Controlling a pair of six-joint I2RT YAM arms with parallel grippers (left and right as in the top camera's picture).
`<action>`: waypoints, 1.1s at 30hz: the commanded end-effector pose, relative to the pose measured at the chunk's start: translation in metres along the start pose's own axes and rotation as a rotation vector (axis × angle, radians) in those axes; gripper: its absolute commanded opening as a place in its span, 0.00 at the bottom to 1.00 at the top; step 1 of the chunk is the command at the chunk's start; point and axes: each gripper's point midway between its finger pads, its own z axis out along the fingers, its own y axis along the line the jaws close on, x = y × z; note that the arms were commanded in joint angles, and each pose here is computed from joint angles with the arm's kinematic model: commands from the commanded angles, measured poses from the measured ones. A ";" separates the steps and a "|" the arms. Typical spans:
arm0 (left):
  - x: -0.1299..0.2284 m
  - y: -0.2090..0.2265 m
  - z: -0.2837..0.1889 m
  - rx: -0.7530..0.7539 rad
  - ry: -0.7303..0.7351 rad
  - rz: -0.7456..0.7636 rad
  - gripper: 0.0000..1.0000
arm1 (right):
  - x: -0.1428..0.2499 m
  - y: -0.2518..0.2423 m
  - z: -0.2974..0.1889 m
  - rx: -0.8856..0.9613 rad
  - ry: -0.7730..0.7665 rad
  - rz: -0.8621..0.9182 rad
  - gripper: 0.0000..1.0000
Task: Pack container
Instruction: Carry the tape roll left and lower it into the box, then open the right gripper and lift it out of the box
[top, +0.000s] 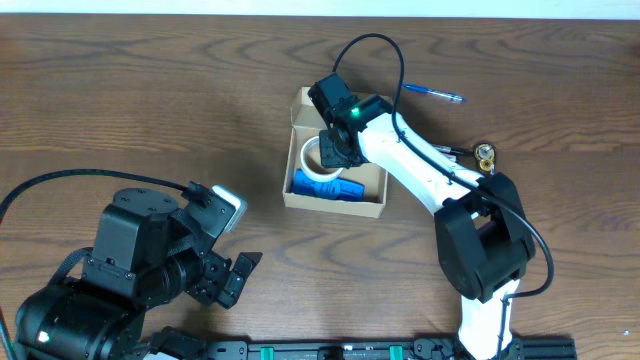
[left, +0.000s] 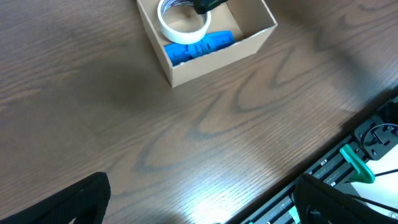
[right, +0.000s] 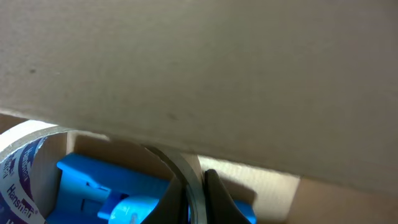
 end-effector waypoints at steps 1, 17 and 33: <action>-0.001 -0.002 -0.002 0.011 -0.006 0.006 0.95 | 0.000 0.006 0.003 0.009 -0.015 0.010 0.02; -0.001 -0.002 -0.002 0.012 -0.006 0.006 0.95 | 0.001 0.007 0.003 0.013 -0.015 0.004 0.34; -0.001 -0.002 -0.002 0.011 -0.006 0.006 0.95 | -0.002 0.014 -0.058 -0.072 -0.020 0.005 0.29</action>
